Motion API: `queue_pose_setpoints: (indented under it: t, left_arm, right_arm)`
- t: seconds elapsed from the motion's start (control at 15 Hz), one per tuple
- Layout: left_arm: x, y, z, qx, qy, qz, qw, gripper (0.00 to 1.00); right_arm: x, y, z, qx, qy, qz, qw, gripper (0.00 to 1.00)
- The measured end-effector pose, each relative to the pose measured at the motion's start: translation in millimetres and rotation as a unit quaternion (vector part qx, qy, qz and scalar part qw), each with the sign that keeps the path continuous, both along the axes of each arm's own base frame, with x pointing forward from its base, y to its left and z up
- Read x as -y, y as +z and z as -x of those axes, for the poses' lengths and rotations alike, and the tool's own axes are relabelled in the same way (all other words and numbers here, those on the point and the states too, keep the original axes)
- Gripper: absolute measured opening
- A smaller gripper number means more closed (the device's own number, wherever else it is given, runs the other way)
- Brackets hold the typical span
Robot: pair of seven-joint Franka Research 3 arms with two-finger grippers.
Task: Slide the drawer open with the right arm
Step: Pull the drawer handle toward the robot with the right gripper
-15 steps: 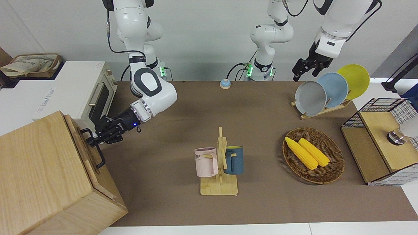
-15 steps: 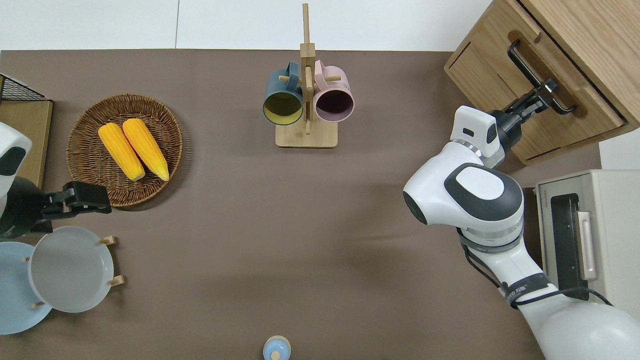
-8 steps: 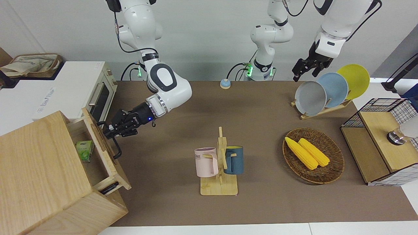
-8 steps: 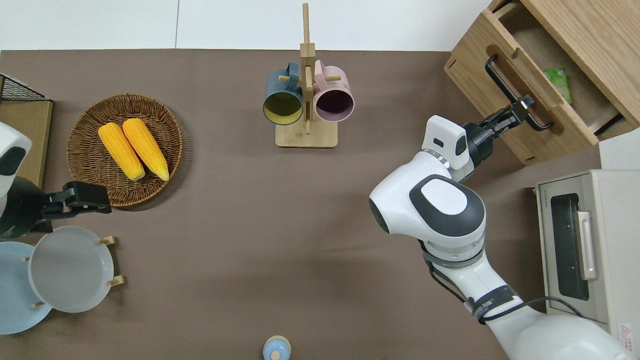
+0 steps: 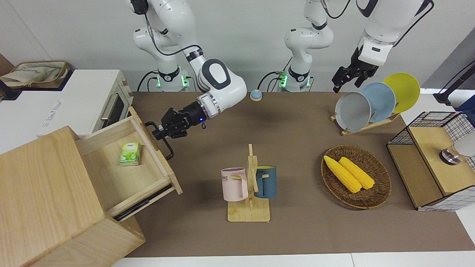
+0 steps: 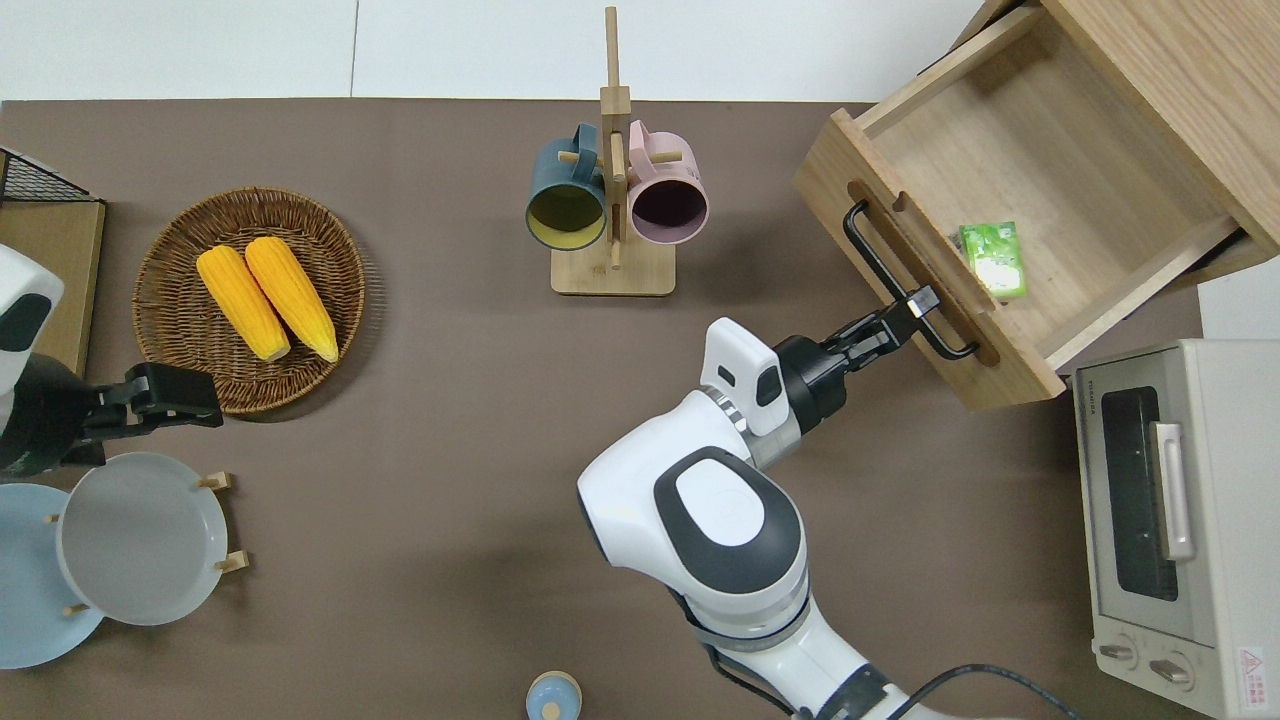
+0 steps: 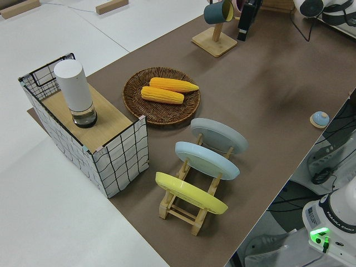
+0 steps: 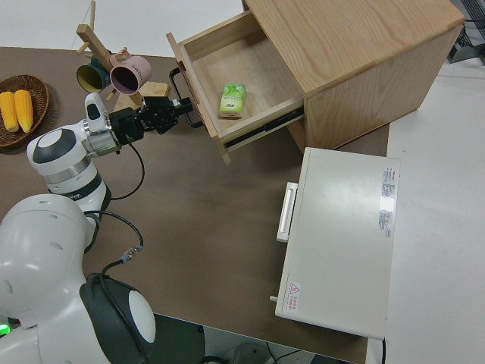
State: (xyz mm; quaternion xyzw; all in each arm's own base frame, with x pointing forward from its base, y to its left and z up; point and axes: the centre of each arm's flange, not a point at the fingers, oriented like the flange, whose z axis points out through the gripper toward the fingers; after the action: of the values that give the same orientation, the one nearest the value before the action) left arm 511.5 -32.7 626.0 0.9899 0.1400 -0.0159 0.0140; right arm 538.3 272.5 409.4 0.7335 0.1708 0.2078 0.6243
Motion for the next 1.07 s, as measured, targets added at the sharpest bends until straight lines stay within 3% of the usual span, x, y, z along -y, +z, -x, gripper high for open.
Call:
queue_pose_setpoints:
  t: [0.2, 0.6, 0.67, 0.8, 1.07]
  left_arm:
    - [0.0, 0.0, 0.0, 0.0, 0.0, 0.0, 1.0, 1.0]
    - [0.0, 0.0, 0.0, 0.0, 0.0, 0.0, 1.0, 1.0]
    - [0.0, 0.0, 0.0, 0.0, 0.0, 0.0, 1.0, 1.0]
    - [0.0, 0.0, 0.0, 0.0, 0.0, 0.0, 1.0, 1.0]
    - [0.0, 0.0, 0.0, 0.0, 0.0, 0.0, 1.0, 1.0]
  right_arm:
    - [-33.2, 6.0, 26.0, -0.012, 0.001, -0.008, 0.9999, 0.19]
    - [-34.7, 8.9, 26.3, -0.02, -0.005, -0.01, 0.9997, 0.2]
    - [-38.4, 10.7, 27.9, -0.019, -0.001, -0.012, 0.9997, 0.26]
    - [-51.3, 22.7, 34.3, -0.01, 0.003, -0.016, 0.9998, 0.56]
    - [-65.5, 31.4, 43.3, -0.004, 0.013, -0.019, 0.9997, 0.99]
